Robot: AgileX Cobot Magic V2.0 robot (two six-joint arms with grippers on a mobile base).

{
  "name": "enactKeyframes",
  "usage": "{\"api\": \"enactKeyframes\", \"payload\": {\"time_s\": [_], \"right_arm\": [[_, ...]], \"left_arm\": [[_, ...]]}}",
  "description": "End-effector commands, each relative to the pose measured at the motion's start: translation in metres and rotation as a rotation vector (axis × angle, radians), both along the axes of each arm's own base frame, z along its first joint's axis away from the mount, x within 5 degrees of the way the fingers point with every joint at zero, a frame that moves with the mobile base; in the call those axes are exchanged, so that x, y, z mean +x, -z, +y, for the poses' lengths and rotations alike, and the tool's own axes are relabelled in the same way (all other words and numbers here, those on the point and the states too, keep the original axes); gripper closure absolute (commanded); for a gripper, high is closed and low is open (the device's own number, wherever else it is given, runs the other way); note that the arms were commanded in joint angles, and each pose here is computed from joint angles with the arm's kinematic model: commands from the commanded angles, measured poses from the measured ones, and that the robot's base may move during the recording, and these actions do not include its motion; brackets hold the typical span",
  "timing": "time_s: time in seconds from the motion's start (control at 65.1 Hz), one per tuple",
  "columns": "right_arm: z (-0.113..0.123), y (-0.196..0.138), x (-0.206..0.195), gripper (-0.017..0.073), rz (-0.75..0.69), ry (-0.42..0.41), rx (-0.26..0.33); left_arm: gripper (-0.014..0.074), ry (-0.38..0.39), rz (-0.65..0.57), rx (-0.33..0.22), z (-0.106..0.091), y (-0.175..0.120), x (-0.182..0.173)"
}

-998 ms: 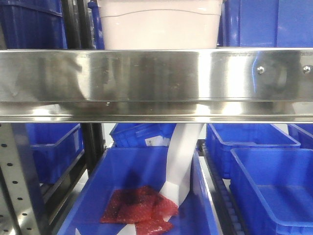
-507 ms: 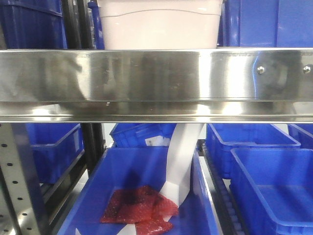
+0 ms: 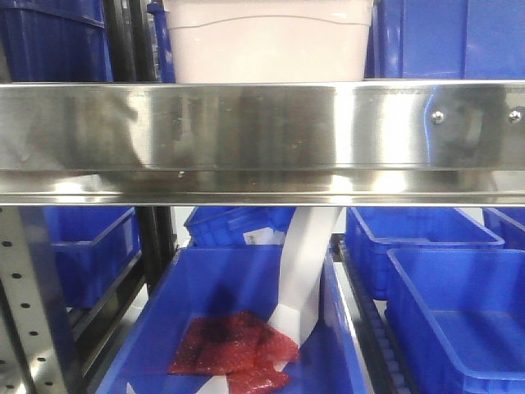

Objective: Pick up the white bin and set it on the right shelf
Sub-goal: 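Pull both grippers back away from the placed bin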

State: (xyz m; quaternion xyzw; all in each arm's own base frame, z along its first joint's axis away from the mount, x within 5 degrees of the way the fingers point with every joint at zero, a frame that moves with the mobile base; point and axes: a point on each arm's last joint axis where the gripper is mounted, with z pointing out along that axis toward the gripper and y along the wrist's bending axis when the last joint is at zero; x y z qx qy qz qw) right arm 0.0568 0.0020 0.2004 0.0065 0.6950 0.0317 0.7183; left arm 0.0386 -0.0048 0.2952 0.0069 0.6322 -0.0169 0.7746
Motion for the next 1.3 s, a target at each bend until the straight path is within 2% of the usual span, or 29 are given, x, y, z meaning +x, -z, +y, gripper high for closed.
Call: {"api": "enactKeyframes", "payload": {"time_s": [0.0,0.768,0.906,0.967,1.105,1.151,1.213,1.29], "right_arm": [[0.000,-0.011,-0.002,0.0505,-0.122,0.006,-0.007],[0.000,-0.011,-0.002,0.0505,-0.122,0.006,-0.007],[0.000,-0.011,-0.002,0.0505,-0.122,0.006,-0.007],[0.000,-0.011,-0.002,0.0505,-0.122,0.006,-0.007],[0.000,-0.011,-0.002,0.0505,-0.122,0.006,-0.007],[0.000,-0.011,-0.002,0.0505,-0.122,0.006,-0.007],[0.000,-0.011,-0.002,0.0505,-0.122,0.006,-0.007],[0.000,-0.011,-0.002,0.0505,-0.122,0.006,-0.007]], "left_arm": [[0.0712,-0.029,-0.077,-0.015,0.003,-0.014,-0.002],[0.0712,-0.031,-0.080,-0.016,0.003,-0.014,-0.002],[0.0712,-0.034,-0.054,-0.016,0.003,-0.006,0.001],[0.0712,0.007,-0.031,-0.020,0.002,0.002,0.004],[0.0712,0.051,-0.017,-0.081,0.002,0.023,0.011],[0.0712,0.038,-0.029,-0.075,0.003,0.030,0.014],[0.0712,0.017,-0.053,-0.024,0.004,0.038,0.016],[0.0712,0.020,-0.028,-0.006,0.003,0.051,0.018]]}}
